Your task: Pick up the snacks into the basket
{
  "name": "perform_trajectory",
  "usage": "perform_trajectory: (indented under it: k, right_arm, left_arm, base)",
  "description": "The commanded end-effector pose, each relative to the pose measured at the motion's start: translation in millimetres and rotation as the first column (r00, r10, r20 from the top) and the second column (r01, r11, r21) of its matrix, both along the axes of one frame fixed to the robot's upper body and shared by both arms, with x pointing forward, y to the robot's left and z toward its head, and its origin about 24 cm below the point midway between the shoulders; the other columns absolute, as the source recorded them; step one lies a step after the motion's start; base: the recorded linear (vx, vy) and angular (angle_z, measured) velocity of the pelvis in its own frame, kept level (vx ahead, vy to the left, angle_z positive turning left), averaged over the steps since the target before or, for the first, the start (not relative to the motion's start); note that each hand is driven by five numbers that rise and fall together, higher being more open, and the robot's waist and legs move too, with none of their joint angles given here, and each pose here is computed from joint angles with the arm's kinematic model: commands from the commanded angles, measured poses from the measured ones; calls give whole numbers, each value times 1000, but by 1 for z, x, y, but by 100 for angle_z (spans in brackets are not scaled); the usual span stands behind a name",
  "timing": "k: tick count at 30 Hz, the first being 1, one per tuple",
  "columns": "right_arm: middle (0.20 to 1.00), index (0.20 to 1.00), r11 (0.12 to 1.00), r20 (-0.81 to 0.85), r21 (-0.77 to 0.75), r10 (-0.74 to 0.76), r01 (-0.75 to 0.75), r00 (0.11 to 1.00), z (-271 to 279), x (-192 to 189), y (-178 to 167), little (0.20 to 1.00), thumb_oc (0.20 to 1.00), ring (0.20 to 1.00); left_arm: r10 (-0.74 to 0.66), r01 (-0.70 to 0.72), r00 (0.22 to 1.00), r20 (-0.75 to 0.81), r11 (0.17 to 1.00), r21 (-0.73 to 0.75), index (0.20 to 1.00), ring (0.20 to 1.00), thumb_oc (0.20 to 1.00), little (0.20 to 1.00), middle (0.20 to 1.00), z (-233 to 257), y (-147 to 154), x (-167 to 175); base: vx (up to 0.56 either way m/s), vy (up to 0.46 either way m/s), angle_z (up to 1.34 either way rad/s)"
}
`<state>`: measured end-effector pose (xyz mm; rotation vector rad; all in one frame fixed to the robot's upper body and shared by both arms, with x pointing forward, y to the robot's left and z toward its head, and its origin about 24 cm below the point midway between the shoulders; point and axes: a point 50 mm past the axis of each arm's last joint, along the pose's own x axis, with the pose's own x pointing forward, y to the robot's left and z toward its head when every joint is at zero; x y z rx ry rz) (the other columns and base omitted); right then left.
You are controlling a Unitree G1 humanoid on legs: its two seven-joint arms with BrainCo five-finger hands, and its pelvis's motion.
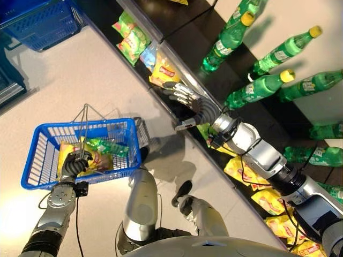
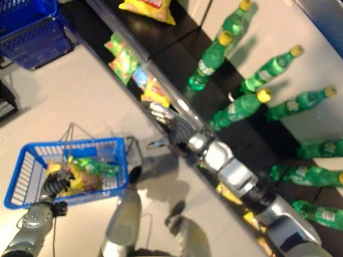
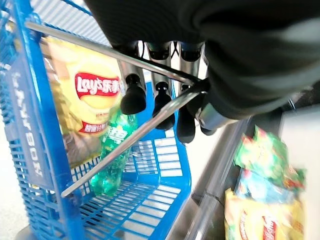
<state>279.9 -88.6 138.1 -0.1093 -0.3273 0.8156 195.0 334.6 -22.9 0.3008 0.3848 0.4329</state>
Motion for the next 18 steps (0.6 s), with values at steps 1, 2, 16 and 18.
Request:
perform_trajectory:
  k: [1,2,16,18]
  right_arm:
    - [1000,1000,999,-86,34,41,-39,995,-18,-5,0,1000,1000,1000]
    - [1000,1000,999,-158,35,35,-29,987,-34,-6,-2,1000,1000,1000]
    - [1000,1000,947,-710,-279,-316,160,629,-212,-76,-48,1000,1000,1000]
    - [1000,1000,933,-741,-287,-361,218,566,-222,-86,-59,1000,1000,1000]
  left_arm:
    - [21,-21,986,162,1000,1,200,200,200,200,200,15,-3,14]
    - [58,-57,989,136,998,-10,200,200,200,200,200,8,-2,11]
    - [393,-486,860,-327,825,-288,200,200,200,200,200,-97,-25,-71]
    - [419,-535,827,-375,791,-297,200,200,200,200,200,-105,-29,-85]
  base:
    - [21,8,-8]
    - [33,1,-8]
    - [50,0,-20]
    - [19,-11,-28]
